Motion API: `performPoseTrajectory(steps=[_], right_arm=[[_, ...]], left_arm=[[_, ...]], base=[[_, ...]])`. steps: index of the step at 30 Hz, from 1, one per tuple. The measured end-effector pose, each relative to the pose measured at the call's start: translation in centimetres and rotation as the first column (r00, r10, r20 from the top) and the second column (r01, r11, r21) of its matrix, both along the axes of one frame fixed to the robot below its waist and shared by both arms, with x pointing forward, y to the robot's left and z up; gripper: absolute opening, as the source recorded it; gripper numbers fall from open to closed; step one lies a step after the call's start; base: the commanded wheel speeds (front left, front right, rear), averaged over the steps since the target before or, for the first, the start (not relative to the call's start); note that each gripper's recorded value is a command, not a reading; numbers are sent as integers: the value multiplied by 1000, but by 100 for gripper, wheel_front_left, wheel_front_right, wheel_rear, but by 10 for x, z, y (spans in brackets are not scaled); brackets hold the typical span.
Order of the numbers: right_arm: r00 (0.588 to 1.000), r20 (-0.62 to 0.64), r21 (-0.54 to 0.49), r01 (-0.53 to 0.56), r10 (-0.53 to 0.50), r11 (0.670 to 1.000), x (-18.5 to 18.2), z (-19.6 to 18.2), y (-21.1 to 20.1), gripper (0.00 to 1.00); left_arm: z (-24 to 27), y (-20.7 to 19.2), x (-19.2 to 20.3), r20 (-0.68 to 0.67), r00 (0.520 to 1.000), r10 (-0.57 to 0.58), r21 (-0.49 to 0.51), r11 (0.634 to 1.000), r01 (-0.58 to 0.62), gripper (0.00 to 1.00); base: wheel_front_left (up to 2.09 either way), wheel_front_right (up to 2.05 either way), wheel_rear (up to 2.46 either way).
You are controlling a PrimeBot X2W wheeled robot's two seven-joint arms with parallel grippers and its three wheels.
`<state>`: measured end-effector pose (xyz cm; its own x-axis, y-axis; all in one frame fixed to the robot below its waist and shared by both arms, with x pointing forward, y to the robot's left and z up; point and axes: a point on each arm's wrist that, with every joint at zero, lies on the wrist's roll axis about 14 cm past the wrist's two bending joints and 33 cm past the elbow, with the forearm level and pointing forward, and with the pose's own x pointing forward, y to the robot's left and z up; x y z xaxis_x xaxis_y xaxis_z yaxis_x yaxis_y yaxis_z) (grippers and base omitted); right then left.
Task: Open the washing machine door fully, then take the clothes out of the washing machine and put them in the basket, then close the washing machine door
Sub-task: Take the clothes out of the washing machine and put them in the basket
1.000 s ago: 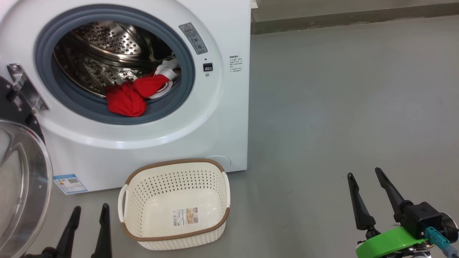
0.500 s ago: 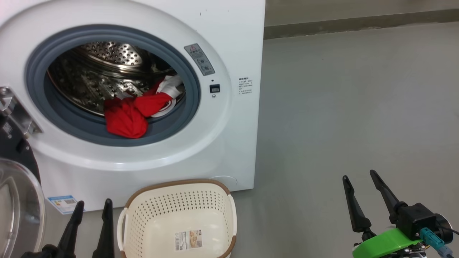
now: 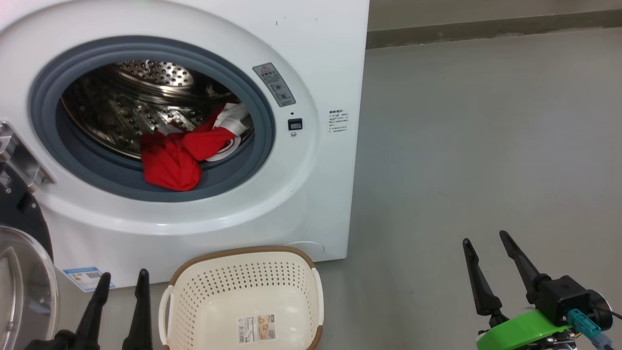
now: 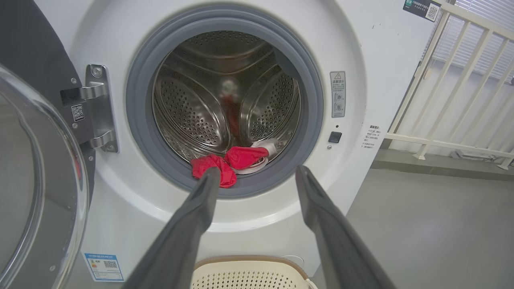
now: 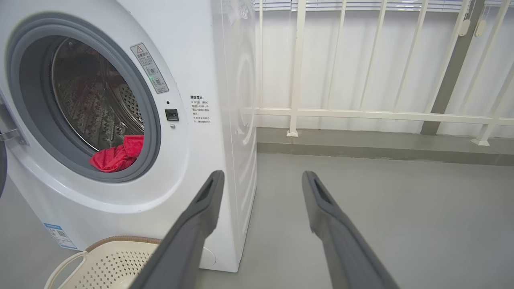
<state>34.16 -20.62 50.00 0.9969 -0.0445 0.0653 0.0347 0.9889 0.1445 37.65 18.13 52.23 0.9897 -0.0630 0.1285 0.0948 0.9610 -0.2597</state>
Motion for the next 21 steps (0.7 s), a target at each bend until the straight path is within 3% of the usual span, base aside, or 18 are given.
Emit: performPoseTrajectory(steps=[12, 21], right_arm=[[1000, -13, 0, -25, 25, 1000, 6, -4, 8, 100], [998, -33, -12, -60, 60, 998, 26, -10, 18, 100]], left_arm=[[-2, 8, 6, -8, 1000, 28, 3, 1000, -28, 100], [15, -1, 40, 45, 999, 19, 28, 999, -20, 100]], base=[[0, 0, 0], [0, 0, 0]])
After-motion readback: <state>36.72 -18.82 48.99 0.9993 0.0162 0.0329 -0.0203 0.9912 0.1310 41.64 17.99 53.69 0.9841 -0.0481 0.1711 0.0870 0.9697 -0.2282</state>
